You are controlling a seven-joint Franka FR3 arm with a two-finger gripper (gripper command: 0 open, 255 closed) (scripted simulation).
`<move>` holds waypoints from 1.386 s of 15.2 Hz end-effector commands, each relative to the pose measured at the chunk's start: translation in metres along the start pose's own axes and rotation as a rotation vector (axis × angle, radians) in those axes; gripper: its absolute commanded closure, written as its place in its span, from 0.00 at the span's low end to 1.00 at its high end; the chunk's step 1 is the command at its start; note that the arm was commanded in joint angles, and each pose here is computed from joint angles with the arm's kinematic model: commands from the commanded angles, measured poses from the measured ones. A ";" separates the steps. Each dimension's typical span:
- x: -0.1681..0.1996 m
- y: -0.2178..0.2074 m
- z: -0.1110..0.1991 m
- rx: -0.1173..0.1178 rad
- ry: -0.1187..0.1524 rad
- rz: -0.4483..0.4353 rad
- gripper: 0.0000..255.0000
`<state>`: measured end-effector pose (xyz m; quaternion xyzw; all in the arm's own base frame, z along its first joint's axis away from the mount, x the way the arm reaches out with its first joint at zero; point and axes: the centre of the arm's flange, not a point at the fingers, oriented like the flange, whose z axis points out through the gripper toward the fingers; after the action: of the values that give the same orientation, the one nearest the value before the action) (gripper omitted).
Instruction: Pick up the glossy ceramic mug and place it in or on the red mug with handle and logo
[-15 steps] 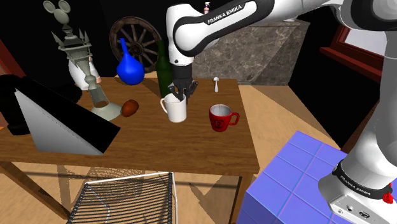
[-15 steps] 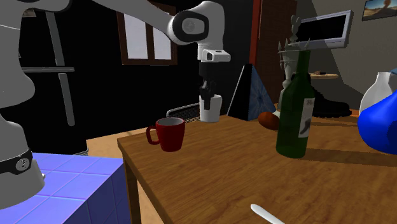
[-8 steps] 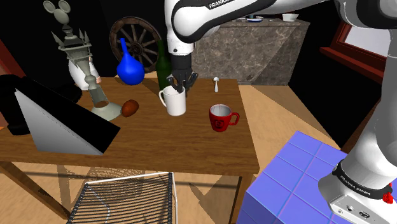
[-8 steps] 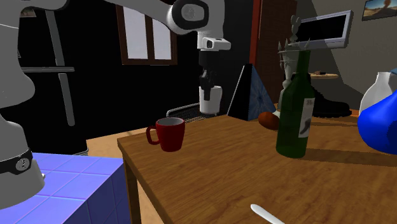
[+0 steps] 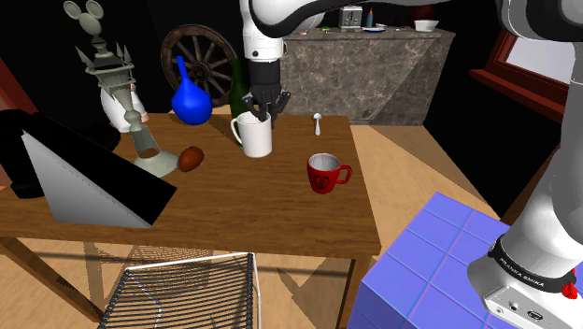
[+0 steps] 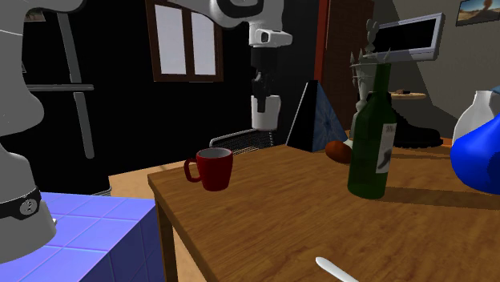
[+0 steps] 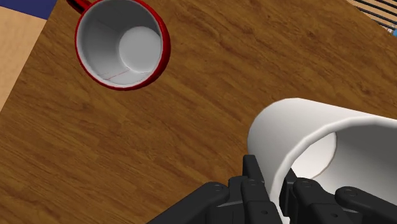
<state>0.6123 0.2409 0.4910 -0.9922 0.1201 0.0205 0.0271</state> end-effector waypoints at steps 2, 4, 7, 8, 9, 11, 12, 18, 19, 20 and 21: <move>-0.002 -0.001 -0.017 0.000 0.000 0.000 1.00; -0.002 -0.002 -0.027 0.000 0.000 0.000 1.00; -0.015 0.021 -0.033 0.000 0.000 0.000 1.00; -0.022 0.032 -0.035 0.000 0.000 0.000 1.00; -0.028 0.044 -0.037 0.000 0.000 0.000 1.00; -0.041 0.066 -0.041 0.000 0.000 0.000 1.00; -0.048 0.078 -0.043 0.000 0.000 0.000 1.00; -0.086 0.146 -0.055 0.000 0.000 0.000 1.00; -0.093 0.157 -0.057 0.000 0.000 0.000 1.00; -0.097 0.165 -0.058 0.000 0.000 0.000 1.00; -0.097 0.165 -0.053 0.000 0.000 0.000 1.00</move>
<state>0.4838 0.1050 0.5421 -0.9922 0.1204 0.0204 0.0268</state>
